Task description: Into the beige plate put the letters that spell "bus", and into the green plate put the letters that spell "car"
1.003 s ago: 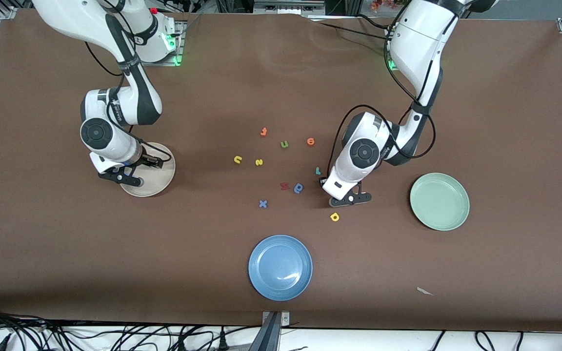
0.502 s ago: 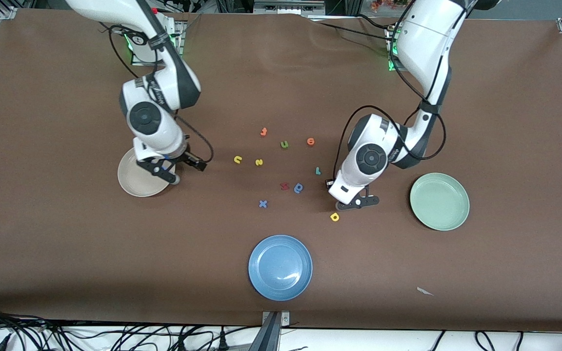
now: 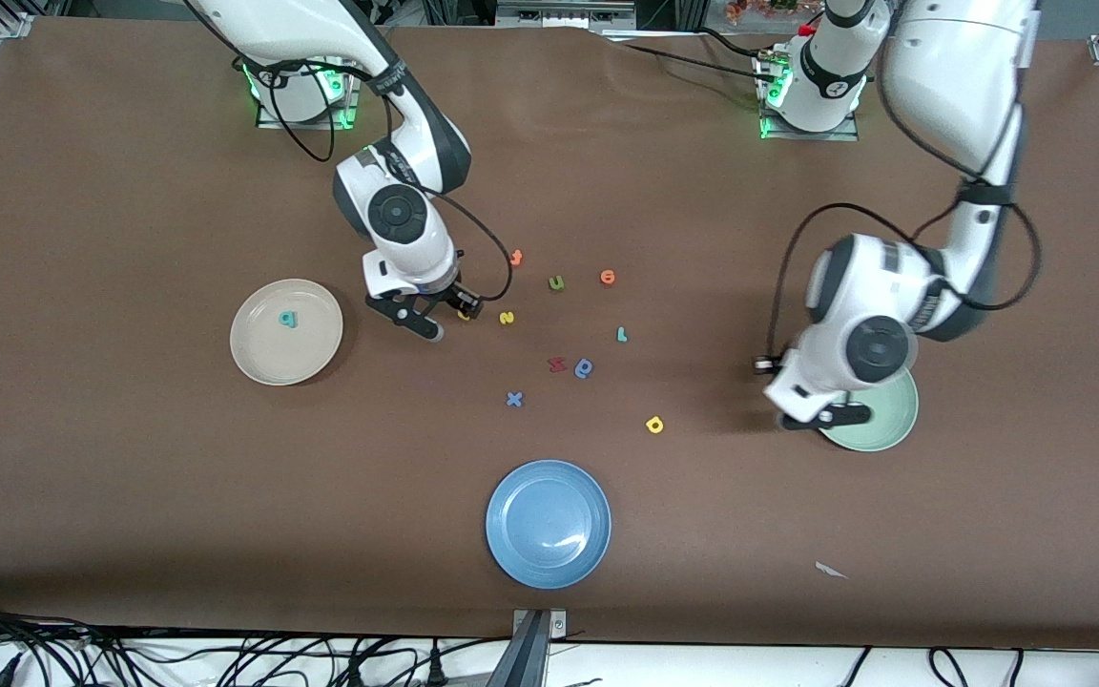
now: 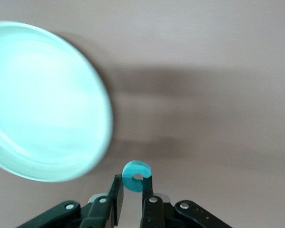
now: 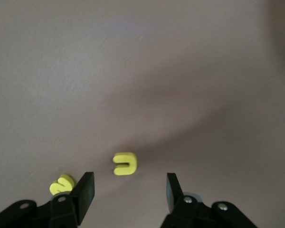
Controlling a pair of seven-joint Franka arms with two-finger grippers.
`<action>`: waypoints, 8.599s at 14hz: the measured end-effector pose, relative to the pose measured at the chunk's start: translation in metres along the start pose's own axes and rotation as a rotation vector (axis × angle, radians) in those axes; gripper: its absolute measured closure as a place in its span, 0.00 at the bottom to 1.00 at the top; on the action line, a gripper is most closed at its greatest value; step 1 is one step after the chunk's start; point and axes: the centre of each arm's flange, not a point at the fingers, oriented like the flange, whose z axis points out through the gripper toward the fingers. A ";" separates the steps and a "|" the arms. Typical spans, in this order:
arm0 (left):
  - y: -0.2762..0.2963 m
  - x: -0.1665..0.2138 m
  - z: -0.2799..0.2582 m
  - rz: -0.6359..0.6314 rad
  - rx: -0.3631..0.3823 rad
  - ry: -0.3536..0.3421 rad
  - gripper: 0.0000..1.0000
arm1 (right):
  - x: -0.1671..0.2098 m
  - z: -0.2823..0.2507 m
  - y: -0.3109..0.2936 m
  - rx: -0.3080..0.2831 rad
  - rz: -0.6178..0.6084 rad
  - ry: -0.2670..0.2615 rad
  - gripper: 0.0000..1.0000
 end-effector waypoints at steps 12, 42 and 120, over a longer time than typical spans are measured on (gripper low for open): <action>-0.044 0.027 0.018 -0.021 -0.032 -0.002 0.15 | -0.002 0.037 -0.005 0.028 -0.005 0.004 0.74; 0.279 -0.126 0.104 -0.190 -0.139 0.156 0.38 | 0.100 -0.078 0.068 -0.027 -0.202 -0.086 0.07; 0.113 0.052 -0.002 -0.378 -0.067 0.009 0.72 | 0.181 -0.346 0.255 -0.035 -0.501 0.054 0.00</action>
